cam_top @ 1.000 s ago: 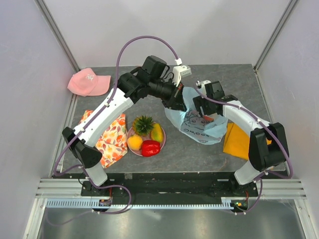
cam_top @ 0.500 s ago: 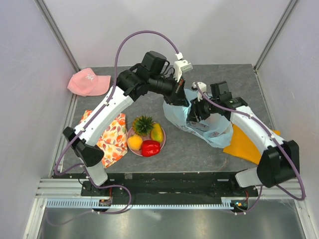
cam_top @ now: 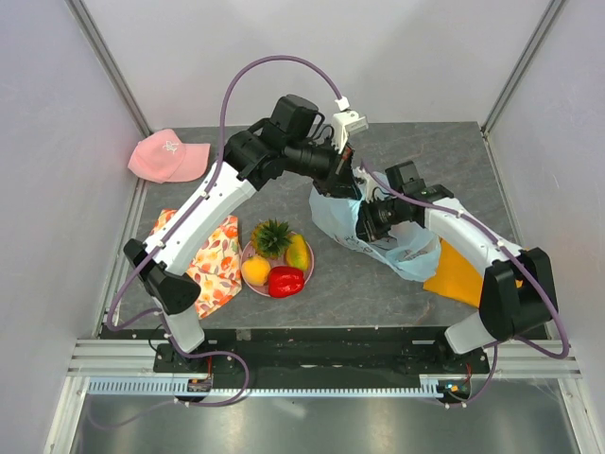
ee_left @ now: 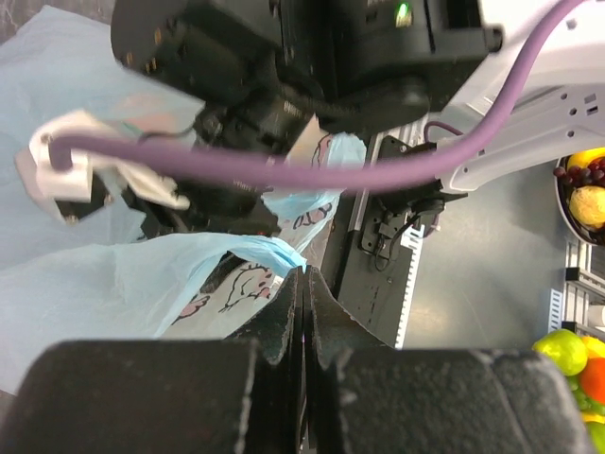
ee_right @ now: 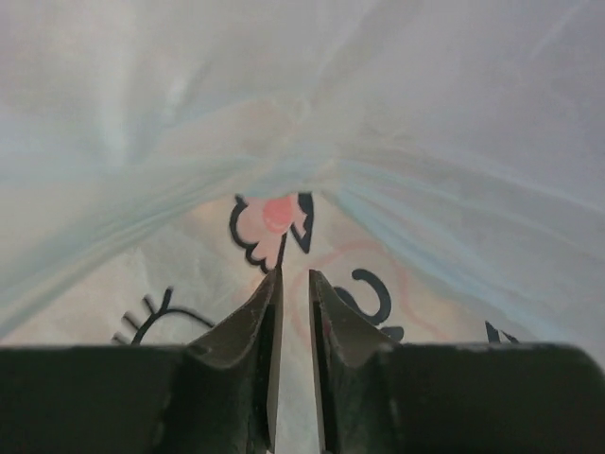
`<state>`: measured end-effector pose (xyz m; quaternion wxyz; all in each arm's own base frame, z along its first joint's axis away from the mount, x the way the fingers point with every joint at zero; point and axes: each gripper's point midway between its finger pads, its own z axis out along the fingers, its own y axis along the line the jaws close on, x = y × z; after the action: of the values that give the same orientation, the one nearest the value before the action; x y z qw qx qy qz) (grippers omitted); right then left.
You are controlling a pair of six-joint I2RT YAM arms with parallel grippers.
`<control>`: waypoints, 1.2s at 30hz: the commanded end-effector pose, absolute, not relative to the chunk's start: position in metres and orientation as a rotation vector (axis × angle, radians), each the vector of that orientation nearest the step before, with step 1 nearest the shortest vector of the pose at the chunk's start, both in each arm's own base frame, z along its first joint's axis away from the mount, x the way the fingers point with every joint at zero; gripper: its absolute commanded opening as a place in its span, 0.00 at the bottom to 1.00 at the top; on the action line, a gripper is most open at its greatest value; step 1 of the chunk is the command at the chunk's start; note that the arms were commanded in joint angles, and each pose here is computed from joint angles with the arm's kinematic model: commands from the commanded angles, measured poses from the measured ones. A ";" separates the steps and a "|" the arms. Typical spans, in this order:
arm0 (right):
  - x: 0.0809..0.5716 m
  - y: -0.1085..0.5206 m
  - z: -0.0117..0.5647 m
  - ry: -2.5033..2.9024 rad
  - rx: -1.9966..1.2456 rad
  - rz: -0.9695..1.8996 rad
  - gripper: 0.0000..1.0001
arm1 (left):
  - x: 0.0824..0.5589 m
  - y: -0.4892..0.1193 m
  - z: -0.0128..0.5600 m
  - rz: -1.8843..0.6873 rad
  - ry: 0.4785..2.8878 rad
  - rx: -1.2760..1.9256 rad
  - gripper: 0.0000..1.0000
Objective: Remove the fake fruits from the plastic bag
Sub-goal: Take out the fake fruit from the plastic bag.
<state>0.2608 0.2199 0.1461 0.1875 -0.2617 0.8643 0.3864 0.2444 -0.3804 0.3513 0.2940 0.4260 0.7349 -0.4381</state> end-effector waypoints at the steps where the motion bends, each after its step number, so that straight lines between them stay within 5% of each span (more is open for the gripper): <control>1: 0.284 0.221 0.119 2.493 -0.600 0.929 0.29 | 0.245 -0.387 0.379 -1.183 1.863 1.127 0.02; 11: 0.391 0.171 0.114 2.455 -0.398 0.365 0.46 | 0.233 -0.383 0.383 -1.218 1.844 1.170 0.02; 16: 0.401 0.140 0.105 2.485 -0.334 0.222 0.62 | 0.224 -0.386 0.380 -1.241 1.821 1.222 0.01; 24: 0.417 0.126 0.096 2.453 -0.350 0.114 0.75 | 0.205 -0.387 0.371 -1.285 1.824 1.295 0.02; 36: 0.435 0.105 0.065 2.520 -0.401 -0.087 0.76 | 0.200 -0.393 0.362 -1.301 1.845 1.317 0.02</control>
<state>0.4380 0.1194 0.0875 0.3280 -0.1430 0.9338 0.0080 0.2125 -0.3911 0.3517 0.2582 0.4645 0.7073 -0.4661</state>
